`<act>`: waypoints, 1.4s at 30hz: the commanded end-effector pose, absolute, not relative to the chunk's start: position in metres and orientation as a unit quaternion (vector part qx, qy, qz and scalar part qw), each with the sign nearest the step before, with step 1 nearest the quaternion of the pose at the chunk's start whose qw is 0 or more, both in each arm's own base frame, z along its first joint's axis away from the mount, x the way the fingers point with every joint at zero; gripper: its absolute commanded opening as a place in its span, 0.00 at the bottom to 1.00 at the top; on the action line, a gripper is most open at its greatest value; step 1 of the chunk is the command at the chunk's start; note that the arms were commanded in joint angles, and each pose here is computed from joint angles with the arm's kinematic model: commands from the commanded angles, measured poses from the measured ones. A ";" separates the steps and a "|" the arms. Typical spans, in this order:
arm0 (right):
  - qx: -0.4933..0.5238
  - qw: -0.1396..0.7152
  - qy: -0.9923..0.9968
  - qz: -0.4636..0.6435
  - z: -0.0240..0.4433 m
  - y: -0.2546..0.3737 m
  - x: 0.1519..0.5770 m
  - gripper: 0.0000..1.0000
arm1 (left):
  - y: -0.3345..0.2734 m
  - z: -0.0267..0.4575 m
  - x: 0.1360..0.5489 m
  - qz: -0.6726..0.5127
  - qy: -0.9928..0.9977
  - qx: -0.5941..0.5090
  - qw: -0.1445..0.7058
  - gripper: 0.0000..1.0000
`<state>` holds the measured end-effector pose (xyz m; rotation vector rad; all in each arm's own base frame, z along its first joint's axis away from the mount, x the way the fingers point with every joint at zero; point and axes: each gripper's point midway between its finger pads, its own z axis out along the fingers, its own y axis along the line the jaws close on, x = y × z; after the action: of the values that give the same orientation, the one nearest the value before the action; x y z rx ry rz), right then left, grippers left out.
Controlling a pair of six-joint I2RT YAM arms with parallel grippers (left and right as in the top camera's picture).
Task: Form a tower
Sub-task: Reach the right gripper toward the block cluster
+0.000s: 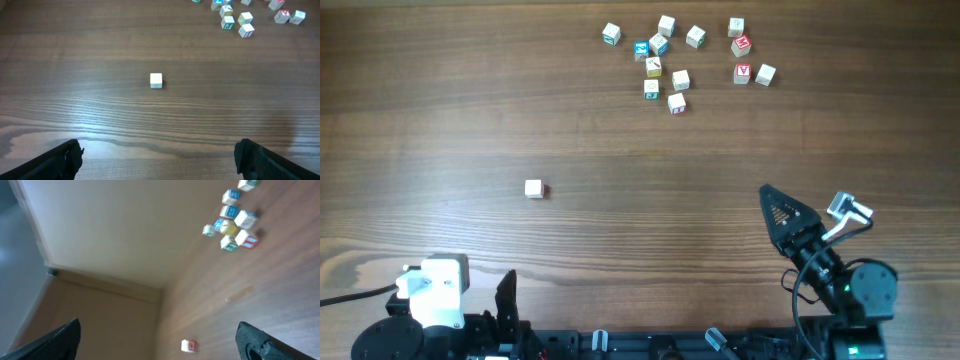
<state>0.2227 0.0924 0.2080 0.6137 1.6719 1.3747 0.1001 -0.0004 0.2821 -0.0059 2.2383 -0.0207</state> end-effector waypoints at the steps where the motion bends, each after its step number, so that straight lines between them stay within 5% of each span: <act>1: 0.159 0.464 0.726 0.482 0.245 0.097 0.233 0.99 | -0.003 0.283 0.099 -0.017 0.898 -0.005 0.440 1.00; 15: 0.021 0.374 0.910 0.181 0.300 0.093 0.400 0.99 | -0.003 0.283 0.099 -0.017 0.898 -0.005 0.440 1.00; 24: -0.035 0.351 0.915 0.196 0.263 0.137 0.471 1.00 | -0.003 0.283 0.099 -0.017 0.898 -0.005 0.440 1.00; 32: -0.057 0.302 0.942 0.133 0.123 0.175 0.535 0.99 | -0.003 0.283 0.099 -0.017 0.898 -0.005 0.440 1.00; 42: -0.068 0.298 0.947 0.095 0.031 0.192 0.560 0.86 | -0.003 0.283 0.099 -0.017 0.898 -0.005 0.440 1.00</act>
<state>0.5521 0.1865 0.0483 -0.1597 2.5269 0.3318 0.0998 -0.0004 0.2818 -0.0057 2.2383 -0.0211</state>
